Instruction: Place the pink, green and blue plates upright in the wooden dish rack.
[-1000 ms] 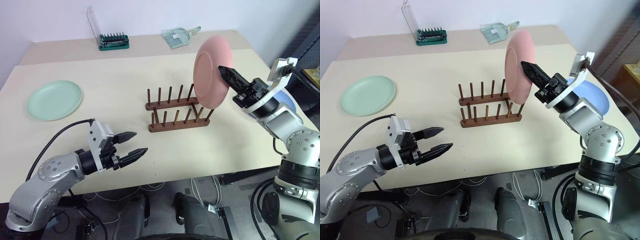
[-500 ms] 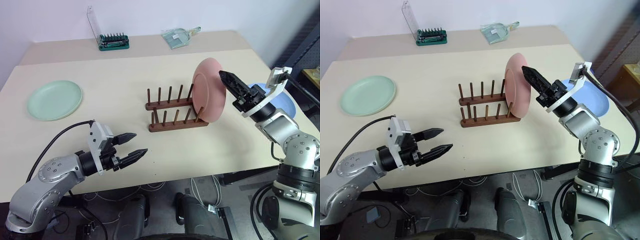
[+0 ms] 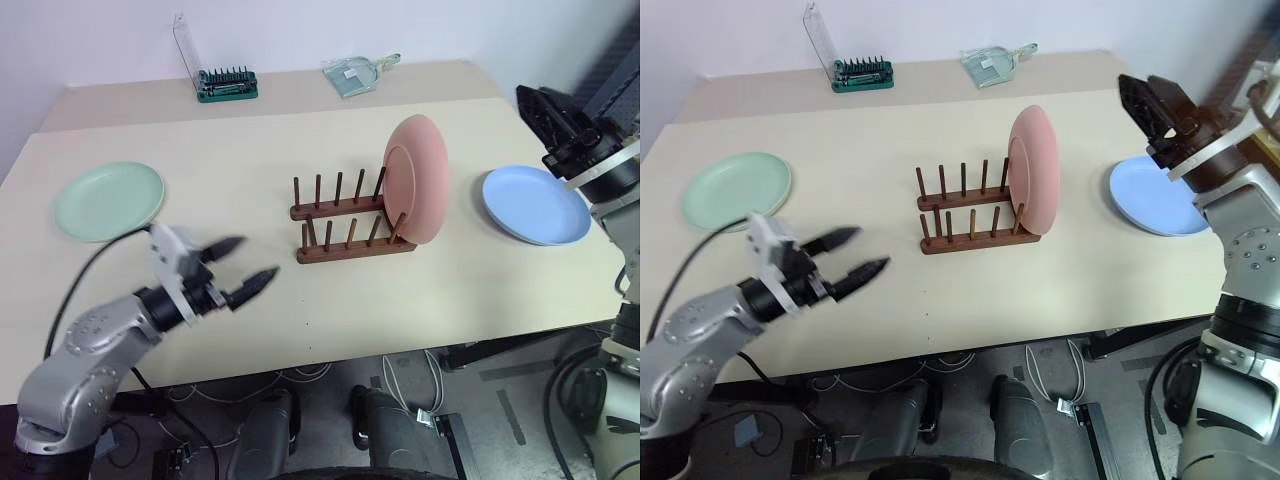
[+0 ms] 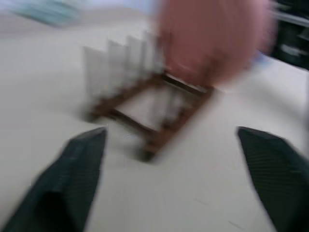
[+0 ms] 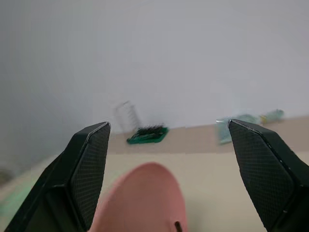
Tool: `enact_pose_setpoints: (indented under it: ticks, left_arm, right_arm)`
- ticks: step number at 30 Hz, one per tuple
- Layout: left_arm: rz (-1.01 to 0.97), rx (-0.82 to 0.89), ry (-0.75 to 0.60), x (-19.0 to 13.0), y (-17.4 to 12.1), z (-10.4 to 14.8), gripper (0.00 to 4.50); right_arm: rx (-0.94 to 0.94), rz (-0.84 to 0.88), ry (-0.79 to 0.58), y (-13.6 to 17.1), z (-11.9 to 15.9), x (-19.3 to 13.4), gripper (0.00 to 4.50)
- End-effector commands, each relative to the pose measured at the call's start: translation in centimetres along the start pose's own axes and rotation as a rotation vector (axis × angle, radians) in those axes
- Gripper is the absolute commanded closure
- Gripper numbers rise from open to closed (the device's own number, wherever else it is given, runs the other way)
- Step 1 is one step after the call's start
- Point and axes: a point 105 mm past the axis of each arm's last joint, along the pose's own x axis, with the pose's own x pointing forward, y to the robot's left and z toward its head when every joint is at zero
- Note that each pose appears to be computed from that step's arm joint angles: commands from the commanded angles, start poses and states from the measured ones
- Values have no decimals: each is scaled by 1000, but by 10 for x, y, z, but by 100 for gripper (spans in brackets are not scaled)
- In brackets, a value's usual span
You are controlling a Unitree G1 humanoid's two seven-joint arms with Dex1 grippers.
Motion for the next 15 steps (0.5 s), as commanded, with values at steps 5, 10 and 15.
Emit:
enact_pose_setpoints:
  ticks: [5,10,15]
  left_arm:
    - [772,-21,-62,-49,131,16,5]
    - [1158,-138,11,-86,175,0,5]
    - [1174,-234,83,-79,181,-16,5]
  right_arm:
    - [-450,469,236,104,-42,40,50]
    - [-659,570,306,124,-85,57,50]
    - [-647,663,287,147,-108,61,50]
